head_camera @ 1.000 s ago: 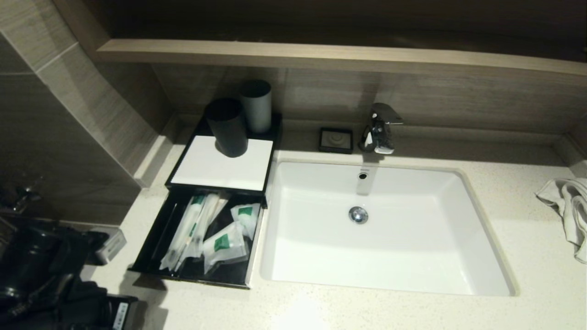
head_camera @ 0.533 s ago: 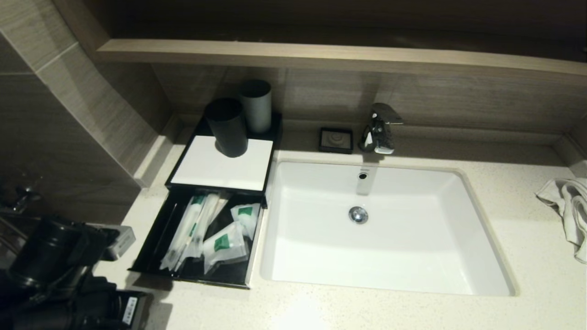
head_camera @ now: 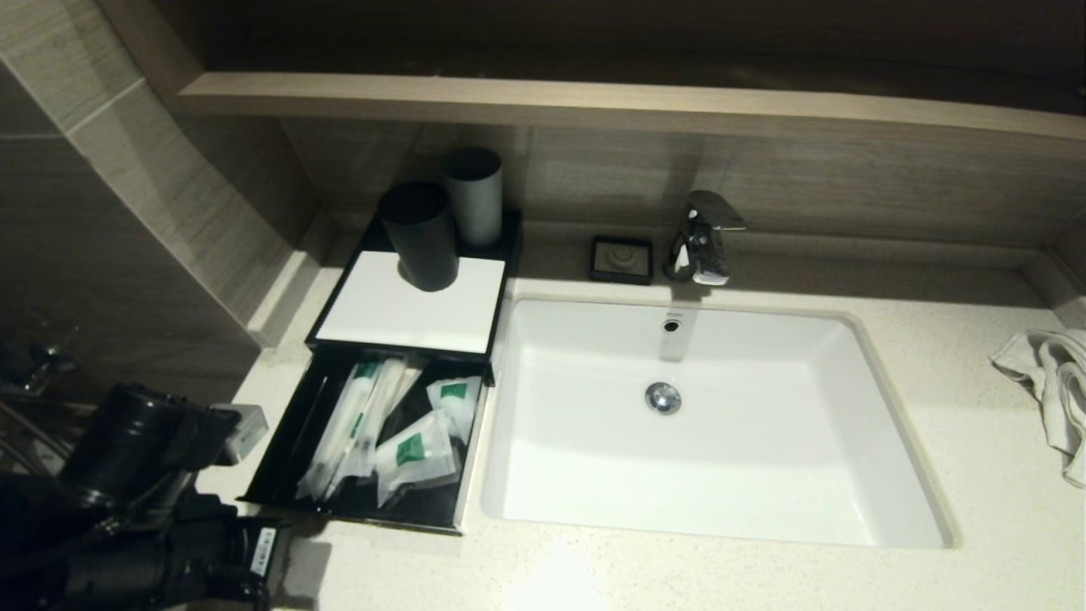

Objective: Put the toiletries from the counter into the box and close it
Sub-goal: Close the drawer

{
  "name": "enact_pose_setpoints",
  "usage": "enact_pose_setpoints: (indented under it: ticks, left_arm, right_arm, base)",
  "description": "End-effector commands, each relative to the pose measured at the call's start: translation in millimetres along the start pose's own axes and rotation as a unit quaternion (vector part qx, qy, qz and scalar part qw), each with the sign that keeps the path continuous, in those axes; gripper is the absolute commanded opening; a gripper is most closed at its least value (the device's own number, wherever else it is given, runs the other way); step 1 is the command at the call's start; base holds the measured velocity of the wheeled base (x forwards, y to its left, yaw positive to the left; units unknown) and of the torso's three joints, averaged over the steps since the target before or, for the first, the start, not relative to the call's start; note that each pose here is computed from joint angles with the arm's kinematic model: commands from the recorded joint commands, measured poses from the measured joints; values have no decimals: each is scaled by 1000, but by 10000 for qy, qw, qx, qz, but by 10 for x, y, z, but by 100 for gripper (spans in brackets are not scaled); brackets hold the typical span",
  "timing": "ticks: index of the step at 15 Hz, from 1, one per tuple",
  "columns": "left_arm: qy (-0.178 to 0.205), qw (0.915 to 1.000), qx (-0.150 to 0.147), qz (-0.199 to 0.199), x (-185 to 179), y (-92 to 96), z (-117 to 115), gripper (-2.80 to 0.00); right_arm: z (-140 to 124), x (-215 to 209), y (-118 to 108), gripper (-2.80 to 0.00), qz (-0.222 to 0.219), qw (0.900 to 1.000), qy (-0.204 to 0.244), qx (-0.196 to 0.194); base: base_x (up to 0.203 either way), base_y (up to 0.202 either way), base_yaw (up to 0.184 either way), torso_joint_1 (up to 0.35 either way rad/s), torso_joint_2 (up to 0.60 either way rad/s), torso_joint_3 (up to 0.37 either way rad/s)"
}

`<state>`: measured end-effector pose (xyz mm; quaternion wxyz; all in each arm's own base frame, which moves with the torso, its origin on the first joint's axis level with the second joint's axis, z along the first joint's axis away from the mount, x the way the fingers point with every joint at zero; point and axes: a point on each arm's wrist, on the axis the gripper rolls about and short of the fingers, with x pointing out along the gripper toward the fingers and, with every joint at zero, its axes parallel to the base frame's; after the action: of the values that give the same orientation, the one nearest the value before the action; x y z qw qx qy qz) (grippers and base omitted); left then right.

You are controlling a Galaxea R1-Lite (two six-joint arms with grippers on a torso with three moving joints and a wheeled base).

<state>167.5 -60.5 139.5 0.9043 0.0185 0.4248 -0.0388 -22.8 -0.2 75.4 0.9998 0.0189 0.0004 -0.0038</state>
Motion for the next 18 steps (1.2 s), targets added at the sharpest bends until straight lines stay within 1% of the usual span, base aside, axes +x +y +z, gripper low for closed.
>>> enact_pose_setpoints:
  ticks: [1, 3, 6, 9, 12, 18]
  left_arm:
    - [52, 10000, -8, 17, 51, -14, 17, -280]
    - [-69, 10000, -38, -3, 85, -28, 54, -280]
    - [-128, 9999, -100, -12, 121, -38, 79, -280]
    - [-385, 9990, -226, -87, 129, -63, 172, -280]
    - [-416, 9988, -233, -87, 149, -75, 209, -280]
    - [-782, 9963, -323, -147, 182, -105, 336, -280]
  right_arm:
    - [0, 0, 0, -280, 0, 10000, 3, 2]
    - [1, 1, 0, -280, 0, 10000, 4, 2]
    - [0, 1, 0, -280, 0, 10000, 11, 2]
    - [0, 1, 0, -280, 0, 10000, 8, 2]
    - [1, 1, 0, -280, 0, 10000, 3, 2]
    - [0, 1, 0, -280, 0, 10000, 11, 2]
  base:
    - [0, 0, 0, 0, 0, 0]
    - [0, 0, 0, 0, 0, 0]
    - [0, 0, 0, 0, 0, 0]
    - [0, 0, 0, 0, 0, 0]
    - [0, 0, 0, 0, 0, 0]
    - [0, 0, 0, 0, 0, 0]
